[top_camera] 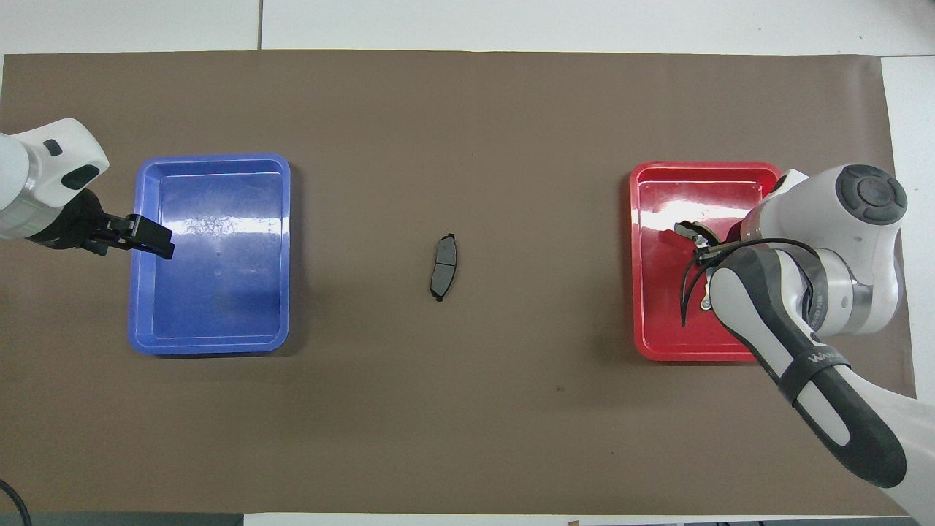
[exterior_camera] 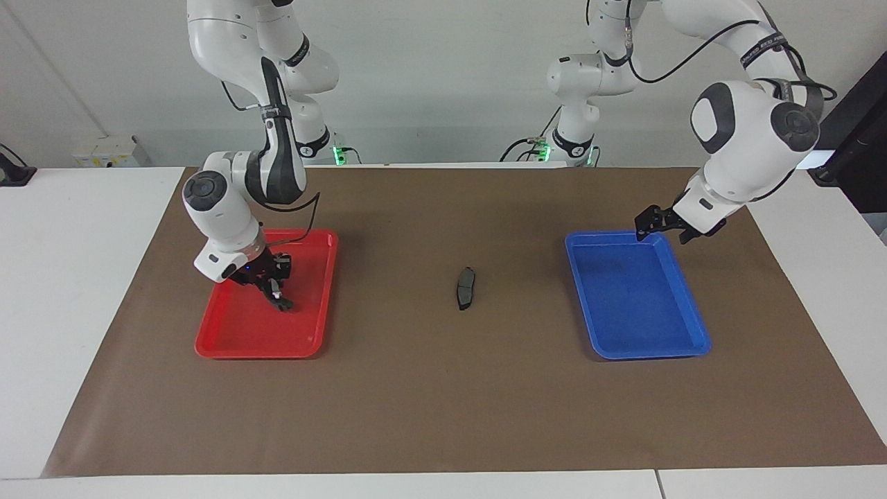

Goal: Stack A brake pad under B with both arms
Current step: 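Lift the curved pad with the right gripper while the left gripper returns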

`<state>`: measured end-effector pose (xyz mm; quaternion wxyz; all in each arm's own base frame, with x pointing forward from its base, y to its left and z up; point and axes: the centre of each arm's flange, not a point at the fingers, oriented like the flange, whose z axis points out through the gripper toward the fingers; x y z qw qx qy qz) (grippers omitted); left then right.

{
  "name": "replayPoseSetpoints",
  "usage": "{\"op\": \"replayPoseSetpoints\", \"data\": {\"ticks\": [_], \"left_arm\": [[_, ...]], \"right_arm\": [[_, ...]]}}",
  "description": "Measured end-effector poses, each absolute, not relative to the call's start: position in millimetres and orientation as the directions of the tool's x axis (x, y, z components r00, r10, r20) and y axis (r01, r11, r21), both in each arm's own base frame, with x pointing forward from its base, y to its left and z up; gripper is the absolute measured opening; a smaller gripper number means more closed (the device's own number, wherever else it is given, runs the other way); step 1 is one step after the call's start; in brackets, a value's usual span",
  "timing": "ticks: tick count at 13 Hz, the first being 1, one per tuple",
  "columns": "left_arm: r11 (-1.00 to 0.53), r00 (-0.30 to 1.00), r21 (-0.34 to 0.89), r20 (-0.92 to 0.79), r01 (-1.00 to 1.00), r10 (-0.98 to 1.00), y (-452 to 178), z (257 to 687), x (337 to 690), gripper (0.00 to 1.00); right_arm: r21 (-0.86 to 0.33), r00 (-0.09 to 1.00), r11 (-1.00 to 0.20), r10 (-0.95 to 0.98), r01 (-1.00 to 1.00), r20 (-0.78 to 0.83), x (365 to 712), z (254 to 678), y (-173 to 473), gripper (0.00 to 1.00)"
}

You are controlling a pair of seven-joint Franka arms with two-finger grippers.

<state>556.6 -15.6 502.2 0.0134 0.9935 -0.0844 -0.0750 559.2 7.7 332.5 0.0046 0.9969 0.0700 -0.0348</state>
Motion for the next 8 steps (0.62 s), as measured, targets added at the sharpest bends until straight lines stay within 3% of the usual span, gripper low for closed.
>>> {"op": "replayPoseSetpoints", "data": {"ticks": [4, 8], "left_arm": [[-0.983, 0.977, -0.015, -0.122, -0.181, -0.178, -7.5, 560.0, 541.1, 1.00], [-0.983, 0.982, -0.027, -0.067, -0.179, -0.177, -7.0, 589.7, 545.7, 1.00]], "right_arm": [[0.013, 1.000, -1.000, 0.005, 0.006, -0.030, 578.9, 389.1, 94.0, 0.43], [-0.057, 0.993, -0.991, -0.119, -0.120, -0.021, 583.5, 398.2, 214.4, 0.43]]}}
